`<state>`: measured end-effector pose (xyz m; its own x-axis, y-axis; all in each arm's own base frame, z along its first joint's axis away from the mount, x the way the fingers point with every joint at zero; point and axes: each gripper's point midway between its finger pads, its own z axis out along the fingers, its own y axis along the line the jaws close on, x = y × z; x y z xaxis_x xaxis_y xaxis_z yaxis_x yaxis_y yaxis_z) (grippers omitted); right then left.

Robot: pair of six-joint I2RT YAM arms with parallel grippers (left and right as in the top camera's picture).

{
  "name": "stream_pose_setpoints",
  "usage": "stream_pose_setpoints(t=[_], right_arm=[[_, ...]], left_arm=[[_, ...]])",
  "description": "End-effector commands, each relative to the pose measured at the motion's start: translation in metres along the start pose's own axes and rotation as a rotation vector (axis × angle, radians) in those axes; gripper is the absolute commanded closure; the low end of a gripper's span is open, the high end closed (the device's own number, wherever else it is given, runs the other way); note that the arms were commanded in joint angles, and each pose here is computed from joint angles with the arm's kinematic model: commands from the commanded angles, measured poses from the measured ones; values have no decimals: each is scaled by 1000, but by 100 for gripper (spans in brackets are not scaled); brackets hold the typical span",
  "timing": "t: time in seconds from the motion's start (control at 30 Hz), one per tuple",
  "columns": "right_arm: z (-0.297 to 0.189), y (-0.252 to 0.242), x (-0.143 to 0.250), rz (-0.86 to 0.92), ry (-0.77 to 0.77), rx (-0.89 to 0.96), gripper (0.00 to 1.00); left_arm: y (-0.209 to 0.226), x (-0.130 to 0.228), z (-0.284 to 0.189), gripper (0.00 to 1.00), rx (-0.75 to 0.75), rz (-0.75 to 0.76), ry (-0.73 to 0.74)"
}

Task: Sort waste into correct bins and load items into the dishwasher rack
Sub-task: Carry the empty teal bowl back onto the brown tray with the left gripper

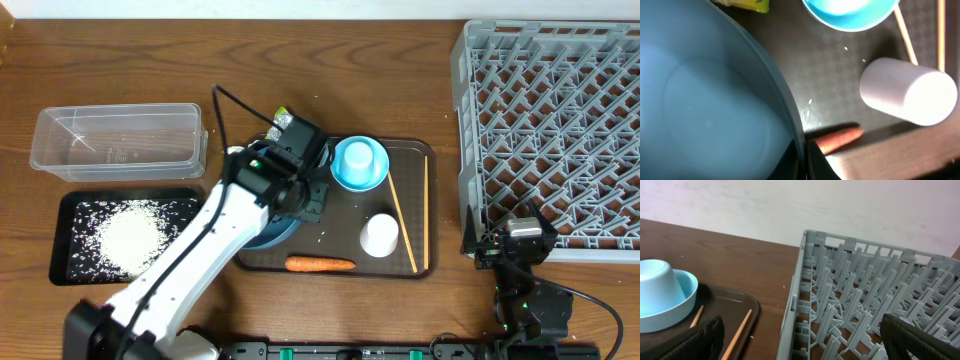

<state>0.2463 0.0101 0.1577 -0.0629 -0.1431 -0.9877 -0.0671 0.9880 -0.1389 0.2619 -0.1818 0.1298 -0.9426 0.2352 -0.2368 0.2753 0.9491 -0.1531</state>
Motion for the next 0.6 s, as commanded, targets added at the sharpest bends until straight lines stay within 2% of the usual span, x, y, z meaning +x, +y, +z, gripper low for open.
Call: stream_pose_setpoints(t=[0.0,0.2,0.57], right_arm=[[0,-3,0,-14,0,12,1],[0,-3,0,-14,0,12,1],[0,-3,0,-14,0,12,1]], left_arm=[[-2,-12,4,94,-7,-19,-15],[-14,-18,21,94,48,-18,3],[-11,-10,49,93,24,-19,75]])
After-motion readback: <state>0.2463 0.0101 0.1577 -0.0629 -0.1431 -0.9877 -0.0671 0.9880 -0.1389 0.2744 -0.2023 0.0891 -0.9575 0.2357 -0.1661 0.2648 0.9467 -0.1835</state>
